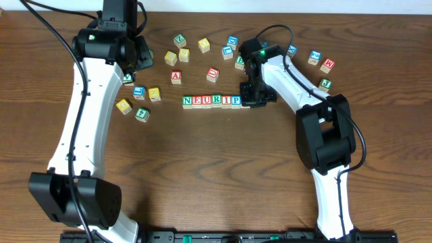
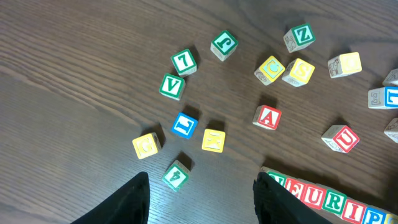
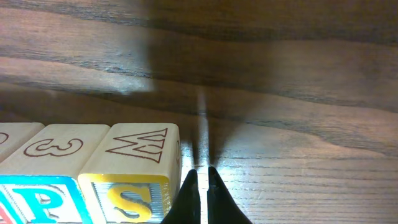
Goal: Spell out NEURIPS
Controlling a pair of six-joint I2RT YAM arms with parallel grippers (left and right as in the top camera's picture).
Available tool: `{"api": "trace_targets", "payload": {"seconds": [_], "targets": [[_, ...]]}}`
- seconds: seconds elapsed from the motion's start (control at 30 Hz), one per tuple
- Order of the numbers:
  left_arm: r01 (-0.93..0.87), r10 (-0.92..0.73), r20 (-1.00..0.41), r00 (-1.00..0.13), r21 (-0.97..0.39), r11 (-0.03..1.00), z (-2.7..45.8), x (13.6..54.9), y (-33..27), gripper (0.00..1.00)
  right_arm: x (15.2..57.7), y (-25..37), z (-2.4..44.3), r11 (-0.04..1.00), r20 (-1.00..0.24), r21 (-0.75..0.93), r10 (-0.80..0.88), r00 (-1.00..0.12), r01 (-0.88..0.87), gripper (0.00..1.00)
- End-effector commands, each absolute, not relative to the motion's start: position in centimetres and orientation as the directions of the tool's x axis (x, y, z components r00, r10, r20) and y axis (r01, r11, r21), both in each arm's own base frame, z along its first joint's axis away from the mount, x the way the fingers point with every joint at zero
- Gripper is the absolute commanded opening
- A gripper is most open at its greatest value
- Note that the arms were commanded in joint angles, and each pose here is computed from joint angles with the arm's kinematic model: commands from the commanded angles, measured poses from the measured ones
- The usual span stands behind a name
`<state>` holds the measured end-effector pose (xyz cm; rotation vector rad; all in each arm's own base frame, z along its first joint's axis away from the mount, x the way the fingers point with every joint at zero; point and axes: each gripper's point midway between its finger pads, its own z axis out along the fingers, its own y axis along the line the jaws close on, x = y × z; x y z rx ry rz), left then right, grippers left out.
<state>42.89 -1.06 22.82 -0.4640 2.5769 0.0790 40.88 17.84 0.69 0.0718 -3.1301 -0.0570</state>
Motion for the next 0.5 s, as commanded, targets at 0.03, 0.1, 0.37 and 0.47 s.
{"api": "trace_targets", "payload": {"seconds": [0.03,0.1,0.37,0.47], "targets": [[-0.343,-0.304,-0.486,-0.819,-0.009,0.939,22.0,42.8,-0.8,0.53,41.2,18.0,2.4,0.996,-0.028,0.056,-0.068,-0.997,-0.070,0.01],[-0.343,-0.304,-0.486,-0.819,-0.009,0.939,22.0,42.8,-0.8,0.53,41.5,17.8,2.6,0.996,-0.037,0.058,-0.071,-0.997,-0.073,0.01],[-0.343,-0.304,-0.486,-0.819,-0.009,0.939,22.0,42.8,-0.8,0.53,43.8,16.8,6.4,0.995,-0.153,0.051,-0.071,-0.986,-0.080,0.02],[-0.343,-0.304,-0.486,-0.819,-0.009,0.939,22.0,42.8,-0.8,0.53,44.5,17.0,7.7,0.995,-0.194,0.063,-0.069,-0.979,-0.082,0.02]]}}
